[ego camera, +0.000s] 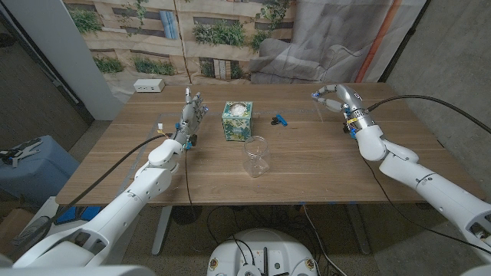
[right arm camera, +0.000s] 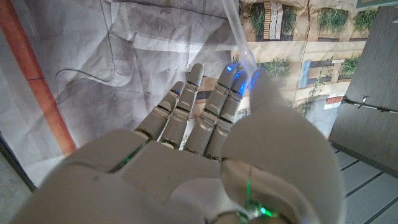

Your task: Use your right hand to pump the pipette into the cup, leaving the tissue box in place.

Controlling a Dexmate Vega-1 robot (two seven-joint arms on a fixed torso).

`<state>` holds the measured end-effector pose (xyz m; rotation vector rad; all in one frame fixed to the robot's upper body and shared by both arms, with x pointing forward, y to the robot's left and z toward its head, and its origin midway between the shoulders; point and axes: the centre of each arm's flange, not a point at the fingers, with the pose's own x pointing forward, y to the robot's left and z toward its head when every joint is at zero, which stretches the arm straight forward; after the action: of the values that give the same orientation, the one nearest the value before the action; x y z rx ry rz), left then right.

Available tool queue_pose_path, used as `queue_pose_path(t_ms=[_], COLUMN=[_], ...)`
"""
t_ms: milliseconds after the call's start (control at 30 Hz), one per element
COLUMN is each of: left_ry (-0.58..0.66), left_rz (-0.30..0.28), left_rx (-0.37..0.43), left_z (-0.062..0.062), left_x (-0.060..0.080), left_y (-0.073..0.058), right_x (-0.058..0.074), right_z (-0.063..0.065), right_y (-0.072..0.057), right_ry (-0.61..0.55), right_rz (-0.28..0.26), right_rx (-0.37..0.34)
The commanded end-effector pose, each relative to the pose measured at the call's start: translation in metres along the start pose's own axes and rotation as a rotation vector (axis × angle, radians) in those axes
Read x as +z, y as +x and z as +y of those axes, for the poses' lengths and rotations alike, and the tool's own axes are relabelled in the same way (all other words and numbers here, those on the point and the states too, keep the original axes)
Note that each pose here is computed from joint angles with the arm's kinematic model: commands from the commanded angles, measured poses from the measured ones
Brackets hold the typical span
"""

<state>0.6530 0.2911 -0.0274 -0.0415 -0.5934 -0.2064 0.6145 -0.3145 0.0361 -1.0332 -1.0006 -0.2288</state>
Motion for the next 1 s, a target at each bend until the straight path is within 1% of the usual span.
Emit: queue_pose_path(t_ms=[33,167,300,433,633,1000], left_ry=[0.000,0.000,0.000,0.000,0.000,0.000], left_rz=[0.000,0.000,0.000,0.000,0.000,0.000], left_rx=[0.000,0.000,0.000,0.000,0.000,0.000], left_z=[0.000,0.000,0.000,0.000,0.000,0.000], left_x=[0.000,0.000,0.000,0.000,0.000,0.000], left_y=[0.000,0.000,0.000,0.000,0.000,0.000], right_x=[-0.013,-0.015,-0.018,-0.022,-0.027,-0.036], right_z=[-0.005,-0.005,-0.004,-0.001,0.004,0.011], right_y=[0.012,0.015,0.018,0.022,0.025,0.025], right_ry=[-0.167,-0.217,-0.241,-0.290,-0.337,-0.363], right_rz=[-0.082,-0.114,-0.130,-0.166,-0.199,-0.213], right_rx=[0.070,0.095,0.110,0.127,0.148,0.190])
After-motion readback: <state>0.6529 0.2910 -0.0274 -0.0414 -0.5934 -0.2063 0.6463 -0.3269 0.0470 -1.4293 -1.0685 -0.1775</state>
